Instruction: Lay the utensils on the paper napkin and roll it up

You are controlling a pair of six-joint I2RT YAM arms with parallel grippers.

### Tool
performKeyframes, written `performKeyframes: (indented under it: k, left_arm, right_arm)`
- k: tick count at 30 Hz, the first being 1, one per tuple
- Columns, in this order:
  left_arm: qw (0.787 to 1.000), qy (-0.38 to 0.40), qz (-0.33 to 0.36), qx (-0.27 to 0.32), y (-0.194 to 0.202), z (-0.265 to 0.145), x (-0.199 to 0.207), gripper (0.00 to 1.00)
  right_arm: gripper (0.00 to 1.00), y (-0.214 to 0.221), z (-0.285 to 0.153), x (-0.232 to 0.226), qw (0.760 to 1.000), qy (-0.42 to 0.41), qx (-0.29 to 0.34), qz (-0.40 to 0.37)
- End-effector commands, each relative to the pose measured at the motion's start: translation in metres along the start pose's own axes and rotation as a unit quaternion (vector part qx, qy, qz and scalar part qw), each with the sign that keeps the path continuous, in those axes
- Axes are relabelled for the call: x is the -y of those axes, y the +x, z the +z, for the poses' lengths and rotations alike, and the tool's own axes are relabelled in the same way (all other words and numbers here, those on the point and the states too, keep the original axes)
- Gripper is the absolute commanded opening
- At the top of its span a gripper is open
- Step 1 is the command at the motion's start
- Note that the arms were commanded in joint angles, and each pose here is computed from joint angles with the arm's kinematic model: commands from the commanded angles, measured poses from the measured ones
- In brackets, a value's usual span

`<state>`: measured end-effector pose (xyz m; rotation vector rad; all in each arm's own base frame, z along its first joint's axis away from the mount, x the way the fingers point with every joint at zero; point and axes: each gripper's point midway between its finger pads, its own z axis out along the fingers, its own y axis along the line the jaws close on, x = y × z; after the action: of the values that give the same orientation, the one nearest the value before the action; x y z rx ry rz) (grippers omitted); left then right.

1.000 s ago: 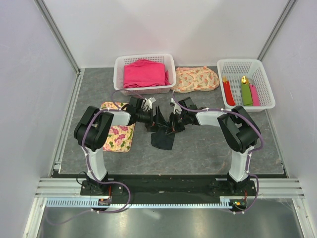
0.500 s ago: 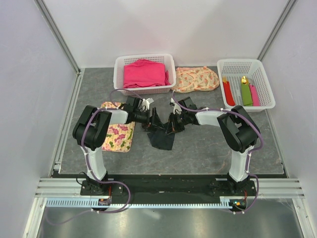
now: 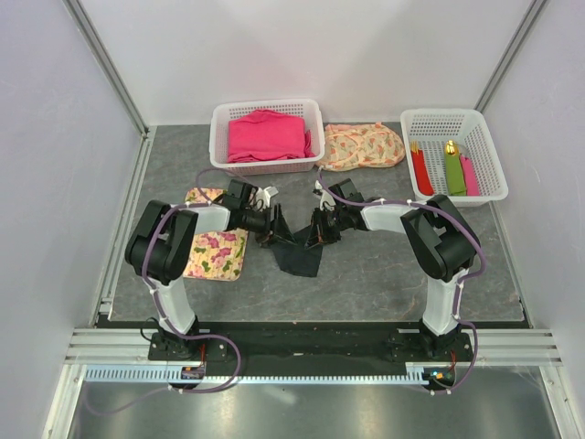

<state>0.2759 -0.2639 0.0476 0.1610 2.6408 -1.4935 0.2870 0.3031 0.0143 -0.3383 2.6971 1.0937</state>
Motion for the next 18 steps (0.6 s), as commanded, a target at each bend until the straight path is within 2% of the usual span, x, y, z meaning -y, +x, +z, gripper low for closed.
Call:
performKeyframes:
  k: [1,6,11,16,17,18]
  left_arm:
    - [0.998,-0.048,-0.004,0.028,-0.005,-0.015,-0.012,0.60]
    - [0.996,-0.082,-0.012,0.032,-0.003,-0.021,-0.017,0.59]
    - [0.996,-0.080,-0.024,0.023,0.004,-0.023,-0.015,0.49]
    - [0.998,-0.051,-0.024,0.014,0.006,-0.022,-0.002,0.29]
    - [0.999,-0.044,-0.019,0.011,0.006,-0.021,0.003,0.23]
    - [0.999,-0.032,-0.012,0.010,0.004,-0.021,0.010,0.08]
  right_arm:
    - [0.00,0.040,0.010,0.041,0.995,0.076,-0.057,0.025]
    - [0.00,0.040,0.010,0.041,0.995,0.076,-0.057,0.025]
    - [0.00,0.041,0.010,0.041,0.995,0.076,-0.057,0.027]
    - [0.00,0.040,0.010,0.041,0.995,0.076,-0.056,0.026]
    - [0.00,0.041,0.011,0.042,0.995,0.077,-0.057,0.027]
    - [0.00,0.041,0.011,0.042,0.995,0.077,-0.057,0.028]
